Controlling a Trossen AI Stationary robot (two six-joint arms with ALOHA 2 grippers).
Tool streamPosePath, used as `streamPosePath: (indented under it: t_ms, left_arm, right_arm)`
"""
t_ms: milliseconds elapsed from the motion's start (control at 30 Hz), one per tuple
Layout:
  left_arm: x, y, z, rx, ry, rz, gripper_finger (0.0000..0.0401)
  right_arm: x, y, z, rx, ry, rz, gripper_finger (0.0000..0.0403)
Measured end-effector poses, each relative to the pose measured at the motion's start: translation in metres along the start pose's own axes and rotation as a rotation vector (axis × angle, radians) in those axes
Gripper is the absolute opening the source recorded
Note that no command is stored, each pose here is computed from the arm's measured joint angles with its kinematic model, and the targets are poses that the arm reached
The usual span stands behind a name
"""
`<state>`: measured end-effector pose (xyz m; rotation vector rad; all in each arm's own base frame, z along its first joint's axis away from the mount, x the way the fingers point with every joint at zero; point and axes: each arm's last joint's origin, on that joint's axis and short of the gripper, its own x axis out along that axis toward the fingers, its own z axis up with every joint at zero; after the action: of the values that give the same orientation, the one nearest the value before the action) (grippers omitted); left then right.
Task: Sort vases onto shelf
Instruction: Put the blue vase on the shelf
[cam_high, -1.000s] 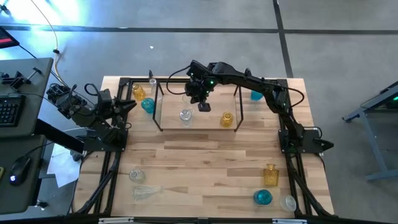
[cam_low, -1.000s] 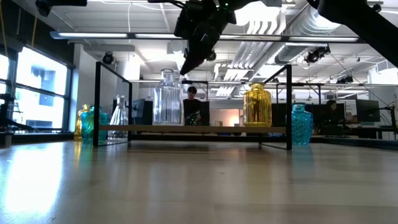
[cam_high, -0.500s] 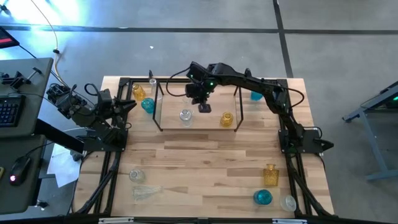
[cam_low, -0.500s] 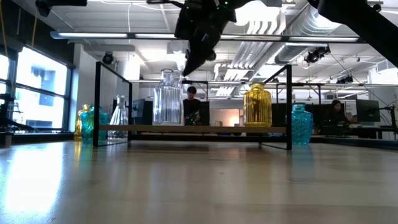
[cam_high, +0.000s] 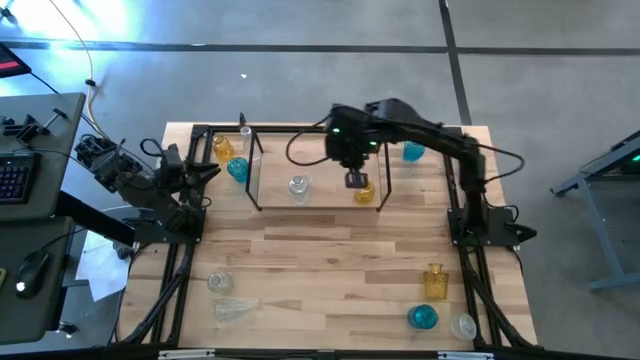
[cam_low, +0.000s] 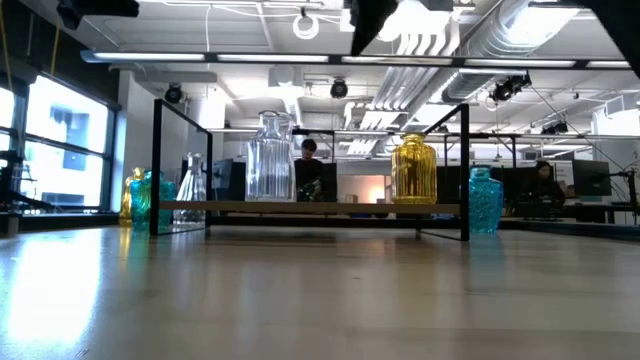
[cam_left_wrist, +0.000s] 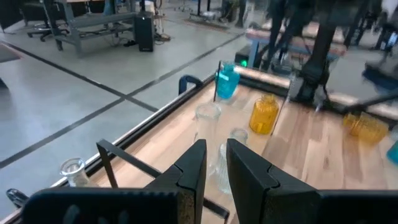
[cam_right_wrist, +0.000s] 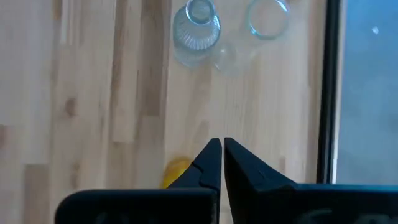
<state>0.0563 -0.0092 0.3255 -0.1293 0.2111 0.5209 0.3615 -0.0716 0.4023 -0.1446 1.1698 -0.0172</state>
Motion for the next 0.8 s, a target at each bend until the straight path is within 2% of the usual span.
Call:
streamPosePath:
  t_ms: [167,400,600,800]
  left_arm:
    - [0.004,-0.004,-0.008,0.009,0.025,-0.027,0.0056]
    - [0.005,-0.014,-0.009,-0.033,0.067,-0.181,0.0056]
    - [0.009,-0.033,0.001,-0.045,0.045,-0.313,0.0056]
    - [0.022,-0.069,0.005,-0.039,0.035,-0.380,0.0056]
  right_arm:
    - [-0.049,0.042,-0.012,0.071,-0.064,-0.066,0.0000]
    - [-0.093,0.101,-0.026,0.142,-0.186,-0.093,0.0000]
    - [-0.102,0.147,-0.031,0.092,-0.231,-0.113,0.0000]
    - [-0.081,0.181,-0.038,0.049,-0.152,-0.123,0.0000]
